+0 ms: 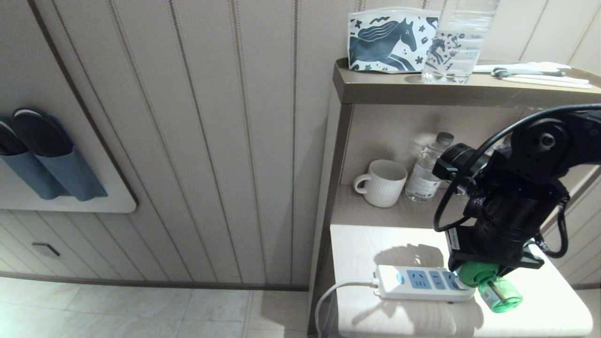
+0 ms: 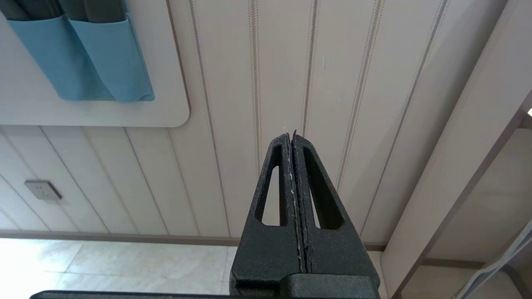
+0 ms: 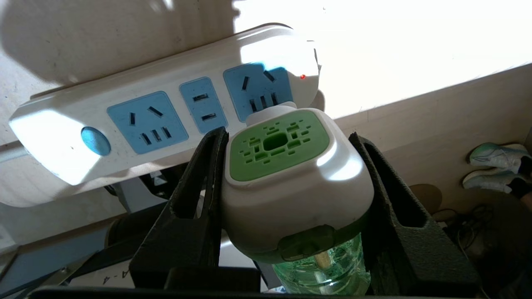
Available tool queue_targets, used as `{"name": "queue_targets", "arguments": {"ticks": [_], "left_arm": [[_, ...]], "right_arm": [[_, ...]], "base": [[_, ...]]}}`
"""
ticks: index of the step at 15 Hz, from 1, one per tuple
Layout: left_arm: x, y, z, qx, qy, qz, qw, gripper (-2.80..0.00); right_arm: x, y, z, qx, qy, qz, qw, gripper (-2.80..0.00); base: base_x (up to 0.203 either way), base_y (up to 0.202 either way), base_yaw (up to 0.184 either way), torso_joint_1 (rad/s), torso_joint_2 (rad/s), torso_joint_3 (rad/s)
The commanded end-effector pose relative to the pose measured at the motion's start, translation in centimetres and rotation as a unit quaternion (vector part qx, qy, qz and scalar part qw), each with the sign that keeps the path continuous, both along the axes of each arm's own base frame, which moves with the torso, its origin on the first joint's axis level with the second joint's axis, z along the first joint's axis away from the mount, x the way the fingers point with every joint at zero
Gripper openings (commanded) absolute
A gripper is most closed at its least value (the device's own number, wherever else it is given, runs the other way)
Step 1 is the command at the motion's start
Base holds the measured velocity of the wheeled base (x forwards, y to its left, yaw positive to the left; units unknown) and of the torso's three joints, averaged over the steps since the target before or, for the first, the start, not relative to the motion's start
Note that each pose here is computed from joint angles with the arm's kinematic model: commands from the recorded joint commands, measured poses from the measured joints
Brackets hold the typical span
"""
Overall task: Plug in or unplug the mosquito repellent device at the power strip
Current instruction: Insert the plug into the socket
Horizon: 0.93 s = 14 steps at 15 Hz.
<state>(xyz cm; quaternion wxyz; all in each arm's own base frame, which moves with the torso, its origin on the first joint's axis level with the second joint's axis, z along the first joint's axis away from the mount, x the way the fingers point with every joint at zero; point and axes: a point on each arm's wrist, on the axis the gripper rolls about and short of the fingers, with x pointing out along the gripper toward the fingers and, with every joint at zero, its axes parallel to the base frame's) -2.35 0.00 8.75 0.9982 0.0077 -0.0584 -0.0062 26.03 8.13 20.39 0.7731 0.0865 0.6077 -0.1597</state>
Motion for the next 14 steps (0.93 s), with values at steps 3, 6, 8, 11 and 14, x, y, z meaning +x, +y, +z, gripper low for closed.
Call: {"name": "queue_targets", "arguments": {"ticks": [3,6,8,11,14], "left_arm": [[0.0,0.0,0.0,0.0,-0.001,0.0,1.0,-2.8],[0.0,0.0,0.0,0.0,-0.001,0.0,1.0,-2.8],[0.0,0.0,0.0,0.0,-0.001,0.0,1.0,-2.8],[0.0,0.0,0.0,0.0,-0.001,0.0,1.0,-2.8],[0.0,0.0,0.0,0.0,-0.001,0.0,1.0,-2.8]], "right_arm": [[0.3,0.2,-0.2,0.002,-0.007,0.0,1.0,-2.8],[0.7,0.4,-0.4,0.003,-0.006,0.001,1.0,-2.8],[0.8,0.5,-0.4,0.003,-0.007,0.002,1.0,-2.8],[1.1,0.8,-0.2,0.007,-0.012,0.004,1.0,-2.8],[1.3,0.9,-0.3,0.006,-0.012,0.006,1.0,-2.8]], "base": [[0.0,0.0,0.0,0.0,0.0,0.0],[0.0,0.0,0.0,0.0,0.0,0.0],[0.0,0.0,0.0,0.0,0.0,0.0],[0.0,0.0,0.0,0.0,0.0,0.0],[0.0,0.0,0.0,0.0,0.0,0.0]]}}
